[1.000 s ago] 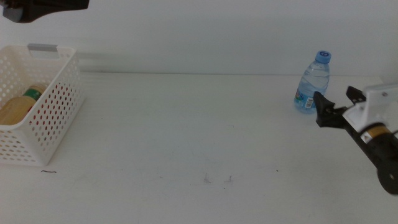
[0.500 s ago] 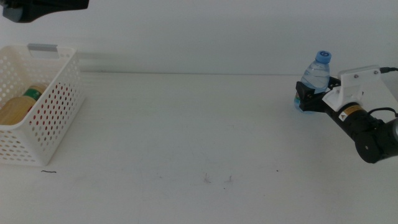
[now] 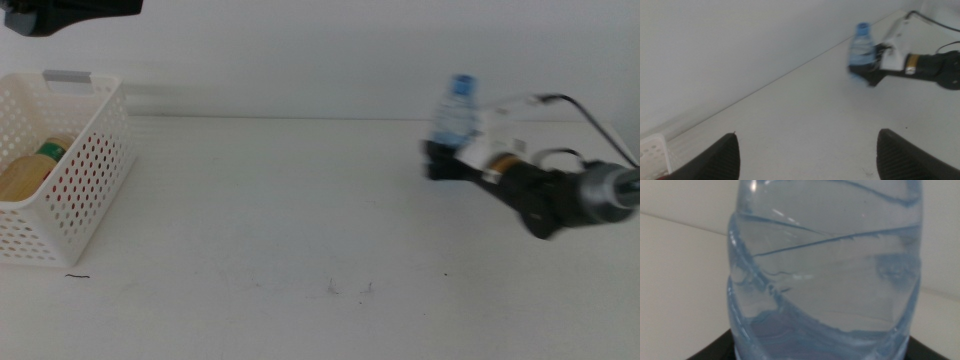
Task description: Use arms to grab the bottles and put them into the dustbin to the left of the table.
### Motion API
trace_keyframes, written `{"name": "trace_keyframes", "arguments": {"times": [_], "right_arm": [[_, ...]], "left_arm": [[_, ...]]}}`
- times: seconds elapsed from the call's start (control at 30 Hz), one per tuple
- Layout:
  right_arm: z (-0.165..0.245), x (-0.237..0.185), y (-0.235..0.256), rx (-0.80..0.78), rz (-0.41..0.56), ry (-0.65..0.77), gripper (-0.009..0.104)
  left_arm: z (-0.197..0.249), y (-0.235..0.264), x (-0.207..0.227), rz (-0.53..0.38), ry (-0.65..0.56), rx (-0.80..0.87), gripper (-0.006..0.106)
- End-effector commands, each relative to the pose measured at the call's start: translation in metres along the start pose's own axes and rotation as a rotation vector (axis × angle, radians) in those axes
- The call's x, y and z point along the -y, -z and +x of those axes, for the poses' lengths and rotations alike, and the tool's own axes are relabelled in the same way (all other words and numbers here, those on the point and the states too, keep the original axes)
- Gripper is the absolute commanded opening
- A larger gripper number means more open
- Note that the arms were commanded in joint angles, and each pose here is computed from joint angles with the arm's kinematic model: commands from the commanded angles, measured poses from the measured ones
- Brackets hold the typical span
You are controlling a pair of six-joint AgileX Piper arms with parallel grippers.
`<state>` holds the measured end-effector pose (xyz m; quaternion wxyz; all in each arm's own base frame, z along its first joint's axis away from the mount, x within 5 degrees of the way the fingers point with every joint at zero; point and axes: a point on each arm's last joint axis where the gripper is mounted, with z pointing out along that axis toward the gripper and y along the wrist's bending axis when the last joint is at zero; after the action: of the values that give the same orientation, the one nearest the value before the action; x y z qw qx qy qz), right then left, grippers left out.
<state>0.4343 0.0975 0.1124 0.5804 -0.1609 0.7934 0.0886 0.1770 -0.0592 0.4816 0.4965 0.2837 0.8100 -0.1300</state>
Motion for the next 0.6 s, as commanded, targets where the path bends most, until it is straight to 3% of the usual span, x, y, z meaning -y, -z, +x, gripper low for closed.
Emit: {"name": "trace_keyframes", "arguments": {"times": [0.0, 0.2, 0.43, 0.5, 0.57], "right_arm": [[-0.049, -0.046, -0.001, 0.142, -0.110, 0.049, -0.002], [-0.063, -0.151, -0.027, 0.136, -0.300, 0.104, -0.002], [-0.034, -0.214, -0.046, 0.124, -0.410, 0.136, -0.001], [-0.026, -0.221, -0.049, 0.117, -0.421, 0.137, 0.003], [-0.020, -0.222, -0.052, 0.109, -0.414, 0.116, 0.016]], "left_arm": [[-0.001, 0.001, 0.000, -0.005, 0.000, 0.014, 0.093], [-0.001, 0.001, 0.000, -0.005, 0.000, 0.014, 0.093], [-0.001, 0.001, 0.000, -0.005, 0.000, 0.014, 0.093], [-0.001, 0.001, 0.000, -0.005, 0.000, 0.014, 0.093], [-0.001, 0.001, 0.000, -0.005, 0.000, 0.014, 0.093]]}}
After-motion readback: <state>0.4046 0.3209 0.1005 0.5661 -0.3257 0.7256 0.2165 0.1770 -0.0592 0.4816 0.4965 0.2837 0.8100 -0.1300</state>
